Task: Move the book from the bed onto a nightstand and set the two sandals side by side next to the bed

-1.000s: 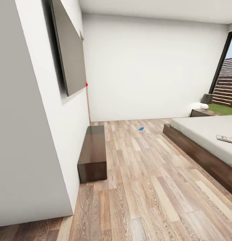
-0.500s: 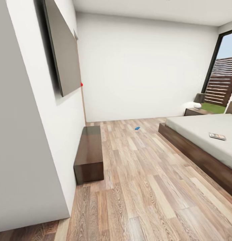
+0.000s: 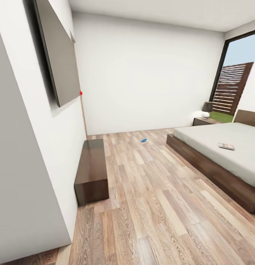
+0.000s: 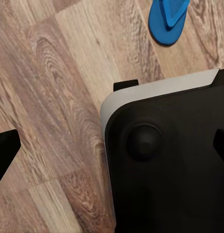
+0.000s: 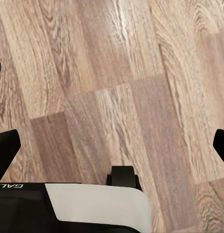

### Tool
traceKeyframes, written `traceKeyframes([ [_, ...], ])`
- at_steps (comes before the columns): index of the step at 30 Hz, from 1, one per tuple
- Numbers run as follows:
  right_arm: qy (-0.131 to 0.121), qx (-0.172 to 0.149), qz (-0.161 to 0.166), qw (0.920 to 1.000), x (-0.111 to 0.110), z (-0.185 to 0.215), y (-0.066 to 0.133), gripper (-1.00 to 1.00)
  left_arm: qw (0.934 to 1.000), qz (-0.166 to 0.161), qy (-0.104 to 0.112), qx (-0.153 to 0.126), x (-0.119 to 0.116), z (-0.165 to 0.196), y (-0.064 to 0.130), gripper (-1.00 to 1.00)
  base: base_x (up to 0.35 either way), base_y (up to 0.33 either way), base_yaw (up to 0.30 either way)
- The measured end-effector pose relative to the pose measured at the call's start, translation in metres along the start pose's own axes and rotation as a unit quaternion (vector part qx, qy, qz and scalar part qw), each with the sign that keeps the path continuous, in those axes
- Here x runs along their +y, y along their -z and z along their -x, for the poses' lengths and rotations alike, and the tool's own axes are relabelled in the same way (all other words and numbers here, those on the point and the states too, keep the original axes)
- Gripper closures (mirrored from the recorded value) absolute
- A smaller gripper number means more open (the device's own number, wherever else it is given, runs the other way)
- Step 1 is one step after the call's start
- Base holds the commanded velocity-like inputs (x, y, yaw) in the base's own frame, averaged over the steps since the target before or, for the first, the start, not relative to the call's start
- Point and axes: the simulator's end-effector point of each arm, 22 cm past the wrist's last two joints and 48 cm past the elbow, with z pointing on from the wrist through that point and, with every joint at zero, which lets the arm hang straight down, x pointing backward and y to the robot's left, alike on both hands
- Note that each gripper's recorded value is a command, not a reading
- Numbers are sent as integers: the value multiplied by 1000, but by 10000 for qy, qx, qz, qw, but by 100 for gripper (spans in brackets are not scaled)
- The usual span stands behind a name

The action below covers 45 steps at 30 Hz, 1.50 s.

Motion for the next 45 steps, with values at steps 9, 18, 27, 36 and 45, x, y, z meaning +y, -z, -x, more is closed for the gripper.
traceKeyframes([
  [9, 0, -3, 0, 10000, 0, 0, 0, -100, 10000, 0, 0, -2, 0, 0, 0, -100, 0, 15, -26],
  [18, 0, -4, 0, 10000, 0, 1, 0, -100, 10000, 1, 0, 0, 0, 0, 0, -100, 0, 45, -11],
  [27, 0, -5, 0, 10000, 0, 0, 0, -100, 10000, 1, 0, -3, 0, 0, 0, -100, 0, 63, -123],
  [36, 0, -14, 0, 10000, 0, 1, 0, -100, 10000, 2, 1, -14, 0, 1, 0, -100, 0, 14, -181],
  [45, 0, -18, 0, 10000, 0, 2, 0, -100, 10000, 3, 1, -17, 0, 1, 0, -100, 0, 3, -54],
])
